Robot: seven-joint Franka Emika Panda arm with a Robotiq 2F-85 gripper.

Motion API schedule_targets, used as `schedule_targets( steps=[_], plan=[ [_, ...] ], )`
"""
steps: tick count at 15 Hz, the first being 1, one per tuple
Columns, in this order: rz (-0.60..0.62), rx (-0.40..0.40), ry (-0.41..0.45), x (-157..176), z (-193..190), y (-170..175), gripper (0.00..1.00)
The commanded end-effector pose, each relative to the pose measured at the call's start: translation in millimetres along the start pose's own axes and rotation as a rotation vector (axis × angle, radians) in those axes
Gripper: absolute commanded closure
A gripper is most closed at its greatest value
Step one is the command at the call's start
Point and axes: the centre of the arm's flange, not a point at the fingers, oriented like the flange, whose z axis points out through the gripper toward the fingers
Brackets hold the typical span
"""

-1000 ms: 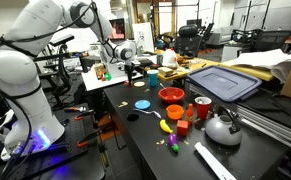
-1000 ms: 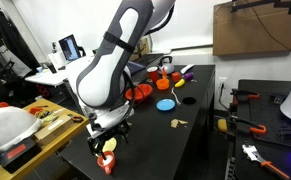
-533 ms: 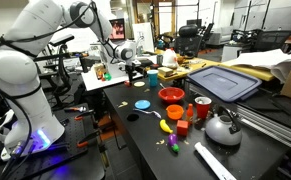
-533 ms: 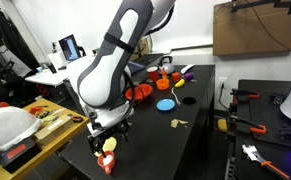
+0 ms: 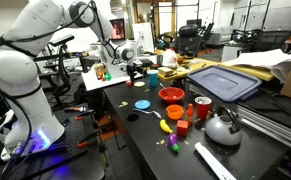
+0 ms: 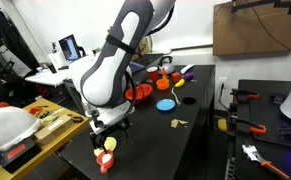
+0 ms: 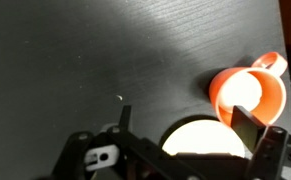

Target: Move the left red cup to the right

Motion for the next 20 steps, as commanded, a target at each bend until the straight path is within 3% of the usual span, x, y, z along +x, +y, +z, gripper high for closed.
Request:
schedule_targets(
  steps=[1,3,4,14,16,20],
  plan=[
    [-0.027,-0.018,0.011,-17,-4,7,0.0],
    [-0.054,-0.021,0.008,-23,-4,6,0.0],
    [-0.071,-0.025,0.006,-27,-3,5,0.22],
    [-0.164,-0.027,-0.005,-40,-3,4,0.95],
    [-0.168,-0.025,-0.005,-41,-6,5,1.0],
    [-0.168,-0.018,0.003,-42,-19,11,1.0]
  ],
)
